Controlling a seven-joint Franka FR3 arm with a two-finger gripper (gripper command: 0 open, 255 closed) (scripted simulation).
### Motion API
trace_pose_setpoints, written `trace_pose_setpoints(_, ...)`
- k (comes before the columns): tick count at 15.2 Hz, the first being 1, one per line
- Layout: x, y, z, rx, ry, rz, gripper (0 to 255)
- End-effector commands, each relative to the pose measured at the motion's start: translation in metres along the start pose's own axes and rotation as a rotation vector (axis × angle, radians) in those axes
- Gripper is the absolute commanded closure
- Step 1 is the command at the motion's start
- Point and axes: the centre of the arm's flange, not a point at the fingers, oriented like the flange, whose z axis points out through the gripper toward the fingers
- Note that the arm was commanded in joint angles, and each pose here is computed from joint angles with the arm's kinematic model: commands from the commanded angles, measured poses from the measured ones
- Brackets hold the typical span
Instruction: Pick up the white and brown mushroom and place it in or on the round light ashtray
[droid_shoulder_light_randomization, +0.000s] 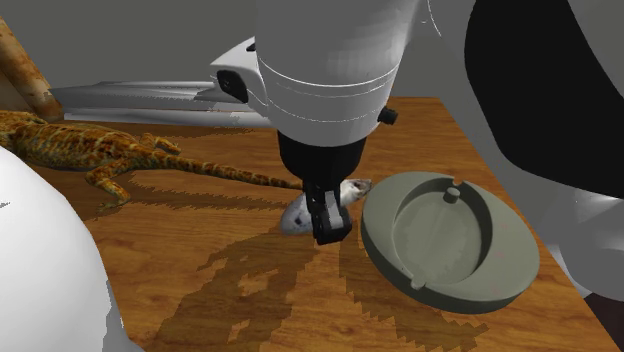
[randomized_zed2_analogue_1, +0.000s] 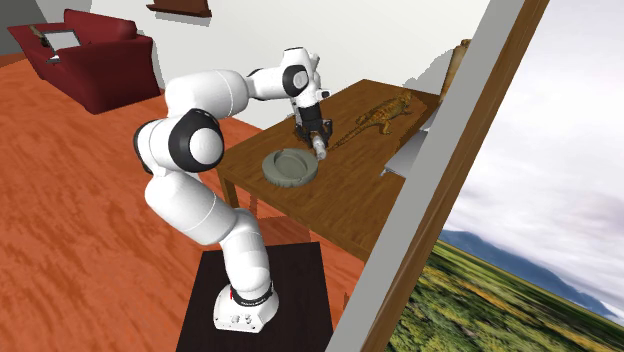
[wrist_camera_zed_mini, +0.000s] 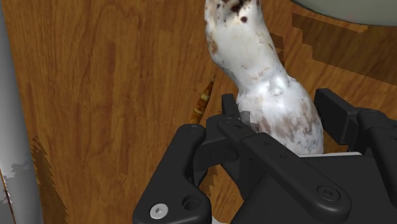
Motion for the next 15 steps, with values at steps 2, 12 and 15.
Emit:
trace_pose_setpoints(2, -0.001, 0.005, -0.014, 0.0, 0.0, 0.0, 255)
trace_pose_setpoints(12, -0.001, 0.018, -0.065, 0.0, 0.0, 0.0, 255)
trace_pose_setpoints(15, -0.001, 0.023, -0.081, 0.0, 0.0, 0.0, 255)
